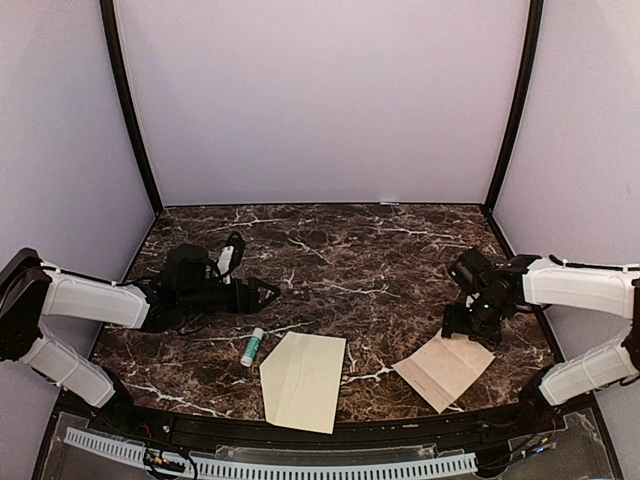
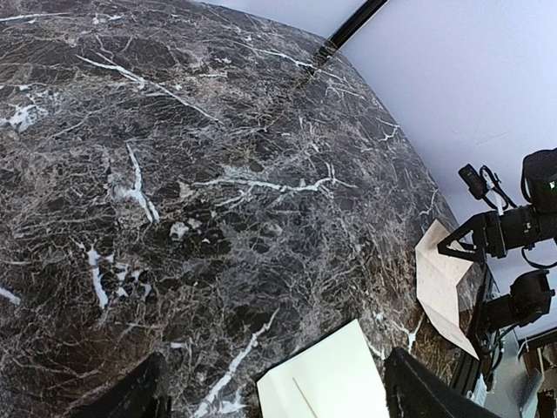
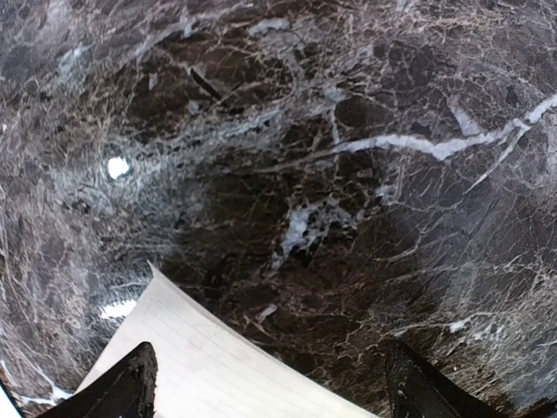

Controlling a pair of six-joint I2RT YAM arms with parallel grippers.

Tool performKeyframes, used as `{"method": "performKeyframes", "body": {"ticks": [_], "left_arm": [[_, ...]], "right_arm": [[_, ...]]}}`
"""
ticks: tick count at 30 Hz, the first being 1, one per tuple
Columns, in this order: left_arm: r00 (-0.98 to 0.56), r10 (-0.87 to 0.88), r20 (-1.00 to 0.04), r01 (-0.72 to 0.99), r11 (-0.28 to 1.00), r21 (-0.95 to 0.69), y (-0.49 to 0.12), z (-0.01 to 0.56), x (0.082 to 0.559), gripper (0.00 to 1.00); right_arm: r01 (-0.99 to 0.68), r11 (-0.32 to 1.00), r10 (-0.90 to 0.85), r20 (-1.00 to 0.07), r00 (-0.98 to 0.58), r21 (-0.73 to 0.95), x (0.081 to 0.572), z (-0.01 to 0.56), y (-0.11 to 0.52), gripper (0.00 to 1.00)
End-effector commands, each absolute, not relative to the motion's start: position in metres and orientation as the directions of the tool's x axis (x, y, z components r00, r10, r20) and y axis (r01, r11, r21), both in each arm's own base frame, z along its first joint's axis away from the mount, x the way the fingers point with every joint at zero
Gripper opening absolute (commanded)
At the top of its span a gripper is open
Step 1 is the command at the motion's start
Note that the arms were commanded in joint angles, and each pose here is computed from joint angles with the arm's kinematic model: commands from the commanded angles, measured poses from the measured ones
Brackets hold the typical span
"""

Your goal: Place the letter into the envelope and seal it

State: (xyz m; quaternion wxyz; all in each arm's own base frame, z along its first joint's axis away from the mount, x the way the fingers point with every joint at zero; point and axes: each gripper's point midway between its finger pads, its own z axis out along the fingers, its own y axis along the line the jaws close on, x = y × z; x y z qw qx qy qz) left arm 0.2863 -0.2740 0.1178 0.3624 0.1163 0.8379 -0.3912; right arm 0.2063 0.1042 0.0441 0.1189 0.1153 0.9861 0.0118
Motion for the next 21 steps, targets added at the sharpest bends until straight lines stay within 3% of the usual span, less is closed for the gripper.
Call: {"method": "performKeyframes", "body": {"ticks": [1, 10, 21], "left_arm": [[-0.694, -0.087, -0.715, 0.516, 0.632, -0.578, -0.279, 0.126, 0.281, 0.84], [-0.697, -0.081, -0.712, 0.513, 0.638, -0.574, -0.279, 0.121, 0.282, 0.84], [-0.7, -0.084, -0.709, 0.512, 0.635, -0.579, -0.279, 0.122, 0.282, 0.84]], "right_arm": [[0.252, 0.967, 0.256, -0.218, -0.942, 0.044, 0.195, 0.042, 0.101, 0.81], [0.234, 0.97, 0.242, -0.165, -0.956, 0.067, 0.179, 0.027, 0.103, 0.38], [0.169, 0.955, 0.212, -0.163, -0.964, 0.245, 0.176, 0.031, 0.13, 0.12]]}}
